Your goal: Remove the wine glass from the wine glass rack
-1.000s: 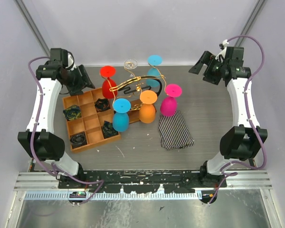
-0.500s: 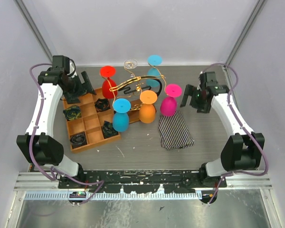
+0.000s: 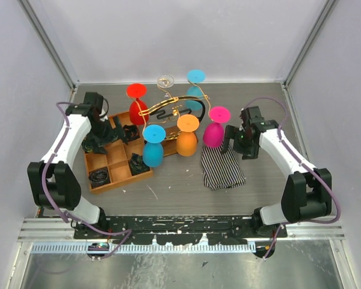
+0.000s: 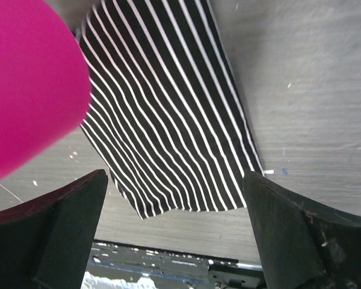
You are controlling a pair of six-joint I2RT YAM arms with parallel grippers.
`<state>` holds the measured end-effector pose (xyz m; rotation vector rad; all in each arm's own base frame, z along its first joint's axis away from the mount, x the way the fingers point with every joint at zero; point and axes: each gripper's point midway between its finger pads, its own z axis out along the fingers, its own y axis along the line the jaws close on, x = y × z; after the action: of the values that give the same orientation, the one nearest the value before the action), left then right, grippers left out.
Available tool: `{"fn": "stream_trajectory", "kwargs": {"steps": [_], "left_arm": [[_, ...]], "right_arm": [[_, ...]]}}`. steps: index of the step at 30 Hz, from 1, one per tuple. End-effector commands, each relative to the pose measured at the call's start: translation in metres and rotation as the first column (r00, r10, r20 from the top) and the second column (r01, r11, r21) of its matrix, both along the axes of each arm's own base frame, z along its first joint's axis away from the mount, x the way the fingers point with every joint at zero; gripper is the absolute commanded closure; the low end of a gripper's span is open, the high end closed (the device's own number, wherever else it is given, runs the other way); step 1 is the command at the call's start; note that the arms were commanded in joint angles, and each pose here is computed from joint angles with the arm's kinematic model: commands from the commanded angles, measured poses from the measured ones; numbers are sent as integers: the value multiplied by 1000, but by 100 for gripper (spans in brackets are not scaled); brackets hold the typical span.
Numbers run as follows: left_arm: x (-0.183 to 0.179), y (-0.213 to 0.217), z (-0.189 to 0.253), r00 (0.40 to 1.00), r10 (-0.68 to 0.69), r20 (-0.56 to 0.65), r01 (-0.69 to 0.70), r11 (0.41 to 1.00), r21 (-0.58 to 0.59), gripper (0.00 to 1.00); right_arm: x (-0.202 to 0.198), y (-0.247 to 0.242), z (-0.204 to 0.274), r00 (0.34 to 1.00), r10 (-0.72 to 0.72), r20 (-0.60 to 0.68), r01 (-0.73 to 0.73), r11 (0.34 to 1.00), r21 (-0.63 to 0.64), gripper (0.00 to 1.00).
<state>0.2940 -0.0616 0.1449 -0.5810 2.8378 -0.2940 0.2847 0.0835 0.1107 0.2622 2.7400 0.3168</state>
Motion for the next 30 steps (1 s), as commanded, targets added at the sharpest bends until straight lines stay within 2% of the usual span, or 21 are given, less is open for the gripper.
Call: {"fn": "stream_trajectory", "kwargs": {"steps": [1, 9, 20, 26, 30], "left_arm": [[-2, -1, -13, 1000, 19, -2, -19, 1000, 13, 2], [-14, -5, -58, 993, 41, -108, -37, 998, 44, 1], [-33, 22, -98, 969, 100, -224, -53, 977, 206, 2], [-14, 41, -112, 963, 163, -215, -116, 970, 215, 2], [7, 71, -109, 950, 226, -215, -174, 956, 236, 2]], "right_arm": [[-15, 17, -5, 1000, 26, -10, -26, 999, 38, 0], [-28, 35, -18, 999, 36, -40, -34, 998, 49, 0], [-20, 33, -10, 999, 32, 0, -32, 999, 31, 0], [-20, 35, -10, 999, 33, 0, -33, 999, 44, 0], [-19, 34, -7, 1000, 30, 7, -30, 999, 37, 0]]}}
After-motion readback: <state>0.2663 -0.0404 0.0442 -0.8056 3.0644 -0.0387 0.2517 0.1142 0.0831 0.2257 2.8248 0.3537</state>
